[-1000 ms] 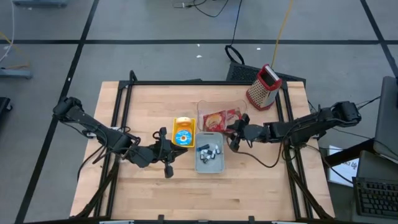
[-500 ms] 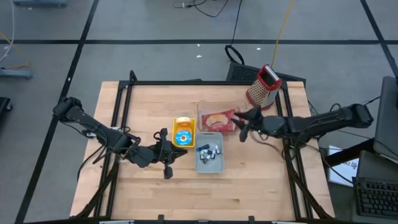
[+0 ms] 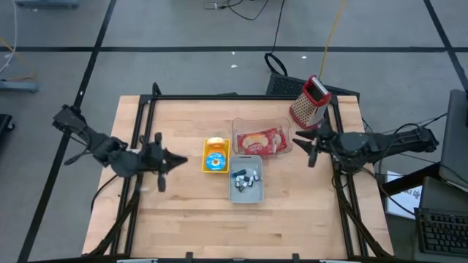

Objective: Pick & Place Food Item
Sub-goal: Return to Home Position

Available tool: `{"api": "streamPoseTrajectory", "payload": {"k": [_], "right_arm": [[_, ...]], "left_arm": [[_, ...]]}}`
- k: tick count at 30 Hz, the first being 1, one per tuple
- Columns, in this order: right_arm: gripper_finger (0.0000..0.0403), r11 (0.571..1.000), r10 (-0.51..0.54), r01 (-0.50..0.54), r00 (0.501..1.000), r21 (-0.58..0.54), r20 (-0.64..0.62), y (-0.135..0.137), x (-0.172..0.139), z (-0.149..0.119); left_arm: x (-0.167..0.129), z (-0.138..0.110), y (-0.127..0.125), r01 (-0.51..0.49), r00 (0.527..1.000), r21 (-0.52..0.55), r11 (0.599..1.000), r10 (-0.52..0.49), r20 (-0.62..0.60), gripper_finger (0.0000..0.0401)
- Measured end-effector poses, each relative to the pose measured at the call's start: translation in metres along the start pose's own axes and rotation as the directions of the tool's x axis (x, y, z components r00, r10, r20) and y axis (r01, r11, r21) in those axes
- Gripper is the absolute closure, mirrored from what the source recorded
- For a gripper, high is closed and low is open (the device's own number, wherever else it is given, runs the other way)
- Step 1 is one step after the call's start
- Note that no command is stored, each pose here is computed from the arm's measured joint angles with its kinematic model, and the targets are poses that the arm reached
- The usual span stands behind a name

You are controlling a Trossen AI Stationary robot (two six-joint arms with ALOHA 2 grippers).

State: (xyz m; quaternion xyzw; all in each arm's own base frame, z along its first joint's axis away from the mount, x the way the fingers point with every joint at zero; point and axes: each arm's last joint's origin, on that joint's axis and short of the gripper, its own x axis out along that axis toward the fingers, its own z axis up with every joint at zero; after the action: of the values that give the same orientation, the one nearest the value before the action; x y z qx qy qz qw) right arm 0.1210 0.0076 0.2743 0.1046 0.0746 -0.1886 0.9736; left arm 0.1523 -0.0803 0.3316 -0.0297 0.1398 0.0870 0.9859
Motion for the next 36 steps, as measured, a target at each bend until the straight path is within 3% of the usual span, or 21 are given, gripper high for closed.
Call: {"api": "streamPoseTrajectory", "payload": {"k": [2, 6, 14, 22, 27, 36], "right_arm": [[0.0263, 1.0, 0.015, -0.015, 1.0, 0.003, -0.015, -0.003, -0.007, -0.002], [0.0262, 0.996, 0.094, -0.094, 0.995, -0.007, -0.021, -0.004, -0.014, -0.002], [0.0261, 0.995, 0.096, -0.097, 0.995, -0.021, -0.028, -0.004, -0.014, -0.002], [0.0263, 0.995, 0.092, -0.093, 0.995, -0.023, -0.045, -0.007, -0.018, -0.005], [0.0262, 0.992, 0.098, -0.1, 0.995, -0.074, -0.024, -0.011, -0.023, -0.007], [0.0264, 0.99, 0.133, -0.126, 0.985, -0.064, 0.11, -0.025, -0.027, -0.042]], "left_arm": [[0.005, -0.024, 0.007, -0.043, 0.998, -0.033, 0.999, 0.045, 0.053, 0.0375], [0.016, -0.071, 0.016, 0.039, 0.987, -0.058, 0.998, -0.03, 0.16, 0.0375], [0.017, -0.13, 0.056, 0.067, 0.925, -0.149, 0.987, -0.005, 0.38, 0.0375], [0.003, -0.141, 0.079, 0.004, 0.903, -0.124, 0.992, 0.05, 0.426, 0.0375], [-0.006, -0.148, 0.086, -0.021, 0.932, -0.101, 0.995, 0.056, 0.358, 0.0375], [-0.002, -0.159, 0.087, -0.049, 0.954, -0.121, 0.991, 0.082, 0.288, 0.0375]]}}
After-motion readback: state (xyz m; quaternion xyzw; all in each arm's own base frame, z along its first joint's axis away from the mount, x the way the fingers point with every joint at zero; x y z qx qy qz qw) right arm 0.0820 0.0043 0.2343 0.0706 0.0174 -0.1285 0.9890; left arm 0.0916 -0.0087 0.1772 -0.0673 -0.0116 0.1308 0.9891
